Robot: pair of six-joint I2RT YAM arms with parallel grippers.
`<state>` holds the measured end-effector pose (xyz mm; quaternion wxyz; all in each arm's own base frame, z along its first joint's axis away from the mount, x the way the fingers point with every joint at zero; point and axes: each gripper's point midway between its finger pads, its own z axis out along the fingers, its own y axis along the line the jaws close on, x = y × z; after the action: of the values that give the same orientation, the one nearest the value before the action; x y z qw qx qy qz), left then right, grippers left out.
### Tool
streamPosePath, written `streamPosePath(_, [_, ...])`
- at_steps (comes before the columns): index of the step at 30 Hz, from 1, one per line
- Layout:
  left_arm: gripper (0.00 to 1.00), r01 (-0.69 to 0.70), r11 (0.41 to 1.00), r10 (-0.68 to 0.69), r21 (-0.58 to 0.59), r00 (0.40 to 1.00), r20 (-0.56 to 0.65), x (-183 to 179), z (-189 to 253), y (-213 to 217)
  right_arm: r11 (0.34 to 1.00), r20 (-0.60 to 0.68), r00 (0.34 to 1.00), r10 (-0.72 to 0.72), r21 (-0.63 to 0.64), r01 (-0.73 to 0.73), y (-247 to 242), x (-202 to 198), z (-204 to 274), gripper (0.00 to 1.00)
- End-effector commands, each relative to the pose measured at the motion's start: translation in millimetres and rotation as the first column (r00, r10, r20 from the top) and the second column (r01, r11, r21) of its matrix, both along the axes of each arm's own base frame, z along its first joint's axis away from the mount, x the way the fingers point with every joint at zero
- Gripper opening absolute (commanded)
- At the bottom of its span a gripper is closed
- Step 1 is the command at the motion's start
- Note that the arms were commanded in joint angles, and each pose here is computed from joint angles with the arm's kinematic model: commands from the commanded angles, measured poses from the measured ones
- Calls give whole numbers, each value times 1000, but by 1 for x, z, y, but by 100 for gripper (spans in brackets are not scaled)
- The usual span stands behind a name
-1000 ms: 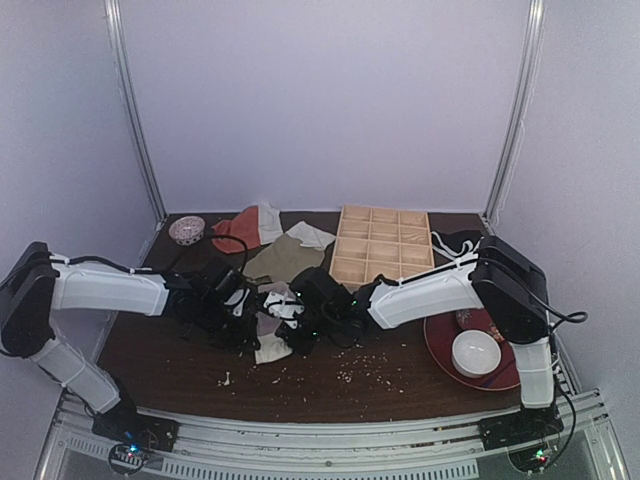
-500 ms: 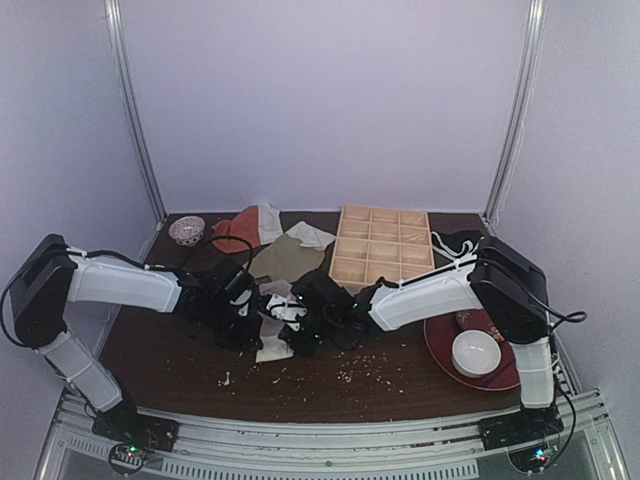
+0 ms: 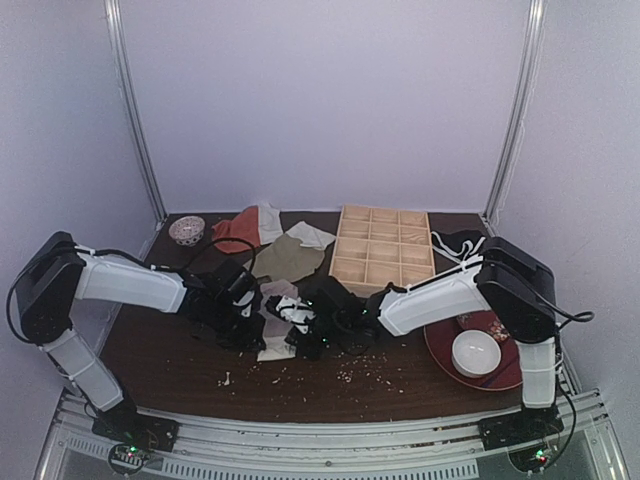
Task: Roll the underwear
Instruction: Roll the underwear at the center of the board.
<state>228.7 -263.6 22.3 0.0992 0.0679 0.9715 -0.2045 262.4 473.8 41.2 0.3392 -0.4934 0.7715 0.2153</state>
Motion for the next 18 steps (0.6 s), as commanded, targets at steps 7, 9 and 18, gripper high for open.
streamPosePath(7, [0, -6, 1000, 6, -4, 1000, -8, 3, -4, -2, 972, 222, 975, -8, 231, -45, -9, 3, 64, 20])
streamPosePath(9, [0, -6, 1000, 6, -6, 1000, -8, 3, -5, -3, 965, 255, 966, 45, 239, -109, -7, -5, 62, 22])
streamPosePath(18, [0, -2, 1000, 2, -13, 1000, -13, 2, -5, -4, 945, 346, 905, 248, 118, -304, 6, -25, 41, 27])
